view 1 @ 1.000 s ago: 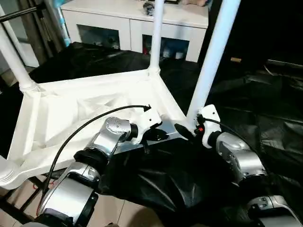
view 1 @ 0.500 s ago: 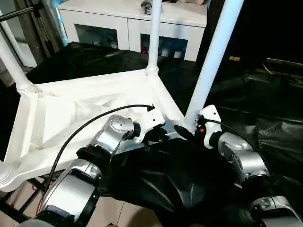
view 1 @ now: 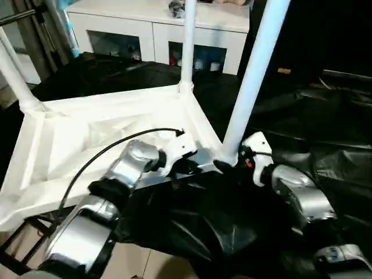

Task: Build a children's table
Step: Rotate leg to tighten

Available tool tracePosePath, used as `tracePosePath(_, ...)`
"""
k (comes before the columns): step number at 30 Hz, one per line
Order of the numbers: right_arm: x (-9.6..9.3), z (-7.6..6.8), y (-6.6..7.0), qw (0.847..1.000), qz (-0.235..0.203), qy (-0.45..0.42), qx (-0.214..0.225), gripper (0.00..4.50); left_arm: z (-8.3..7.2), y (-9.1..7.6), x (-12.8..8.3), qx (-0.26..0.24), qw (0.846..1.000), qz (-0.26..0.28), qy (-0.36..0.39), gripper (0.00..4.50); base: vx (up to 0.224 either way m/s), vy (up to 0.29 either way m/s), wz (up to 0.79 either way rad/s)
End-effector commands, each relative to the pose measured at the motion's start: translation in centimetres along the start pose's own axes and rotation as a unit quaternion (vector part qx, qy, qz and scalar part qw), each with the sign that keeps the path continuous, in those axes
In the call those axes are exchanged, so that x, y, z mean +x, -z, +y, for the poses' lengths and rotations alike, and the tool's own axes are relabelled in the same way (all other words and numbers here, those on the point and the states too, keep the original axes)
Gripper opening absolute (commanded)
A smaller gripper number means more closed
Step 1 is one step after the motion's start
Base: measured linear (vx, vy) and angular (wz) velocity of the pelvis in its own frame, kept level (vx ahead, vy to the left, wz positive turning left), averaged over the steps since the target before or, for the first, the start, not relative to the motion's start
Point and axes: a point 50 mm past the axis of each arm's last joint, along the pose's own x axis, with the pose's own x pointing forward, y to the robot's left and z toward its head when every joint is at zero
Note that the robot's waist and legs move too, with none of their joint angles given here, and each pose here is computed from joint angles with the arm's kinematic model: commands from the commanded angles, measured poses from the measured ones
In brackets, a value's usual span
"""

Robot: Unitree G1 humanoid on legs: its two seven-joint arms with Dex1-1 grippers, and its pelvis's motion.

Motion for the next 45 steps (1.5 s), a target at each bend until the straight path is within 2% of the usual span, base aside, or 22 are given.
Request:
tracePosePath(1,-0.6,0.6,-0.6,0.998,0.006,-0.057,-0.031,4.4,-1.7,1.1,0.4,0.001,0.997,-0.018,0.069,0.0,0.0,0.0,0.0)
tracePosePath(4,-1.1,1.0,-0.5,0.995,0.019,-0.087,-0.045,4.4,-1.9,1.2,0.1,-0.002,0.996,-0.022,0.085,0.0,0.0,0.0,0.0)
tracePosePath(8,-1.7,1.8,-0.4,0.988,0.031,-0.148,-0.041,4.4,-2.4,1.8,-0.7,0.001,0.993,-0.009,0.122,0.0,0.0,0.0,0.0)
tracePosePath(11,-1.6,1.9,-0.2,0.986,0.038,-0.157,-0.051,4.4,-2.4,2.0,-0.9,0.005,0.992,-0.005,0.127,0.0,0.0,0.0,0.0)
tracePosePath(12,-1.4,2.0,-0.2,0.986,0.037,-0.156,-0.05,4.13,-2.4,2.0,-0.9,0.006,0.992,-0.006,0.129,0.0,0.0,0.0,0.0)
tracePosePath(16,-1.0,2.2,-0.2,0.986,0.033,-0.159,-0.047,4.04,-2.4,1.9,-0.9,0.006,0.992,-0.006,0.129,0.0,0.0,0.0,0.0)
tracePosePath(18,-0.8,2.4,-0.1,0.985,0.034,-0.163,-0.045,3.67,-2.3,1.9,-1.0,0.007,0.992,-0.005,0.126,0.0,0.0,0.0,0.0)
tracePosePath(22,-0.5,2.6,0.1,0.984,0.037,-0.17,-0.041,3.49,-2.3,1.9,-1.0,0.007,0.992,-0.005,0.124,0.0,0.0,0.0,0.0)
tracePosePath(24,-0.4,2.6,0.1,0.984,0.036,-0.171,-0.039,3.19,-2.2,2.0,-1.1,0.007,0.993,-0.004,0.121,0.0,0.0,0.0,0.0)
tracePosePath(31,0.0,2.9,0.5,0.986,0.029,-0.163,-0.025,2.76,-1.8,2.0,-1.1,0.003,0.996,-0.002,0.09,0.0,0.0,0.0,0.0)
tracePosePath(33,0.4,2.8,0.8,0.991,0.024,-0.135,-0.007,2.74,-1.3,1.8,-0.8,-0.008,0.998,-0.002,0.06,0.0,0.0,0.0,0.0)
tracePosePath(35,1.7,2.0,1.5,0.999,0.018,-0.033,0.028,2.72,-0.6,1.4,0.0,-0.028,1.0,-0.001,0.014,0.0,0.0,0.0,0.0)
tracePosePath(37,2.3,1.7,1.8,0.999,0.02,0.009,0.043,2.71,-0.3,1.0,0.4,-0.035,0.999,-0.006,-0.001,0.0,0.0,0.0,0.0)
tracePosePath(38,3.1,1.5,2.1,0.996,0.023,0.057,0.067,2.71,-0.1,0.5,1.0,-0.044,0.999,-0.013,-0.014,0.0,0.0,0.0,0.0)
tracePosePath(41,4.3,1.8,2.2,0.99,0.026,0.104,0.095,2.7,0.2,-0.4,2.2,-0.049,0.998,-0.01,-0.041,0.0,0.0,0.0,0.0)
tracePosePath(43,4.7,1.8,2.2,0.987,0.029,0.118,0.101,2.7,0.3,-0.7,2.5,-0.051,0.998,-0.009,-0.047,0.0,0.0,0.0,0.0)
tracePosePath(45,6.2,2.4,1.7,0.986,0.031,0.147,0.07,2.7,0.3,-1.5,3.8,-0.061,0.996,-0.018,-0.061,0.0,0.0,0.0,0.0)
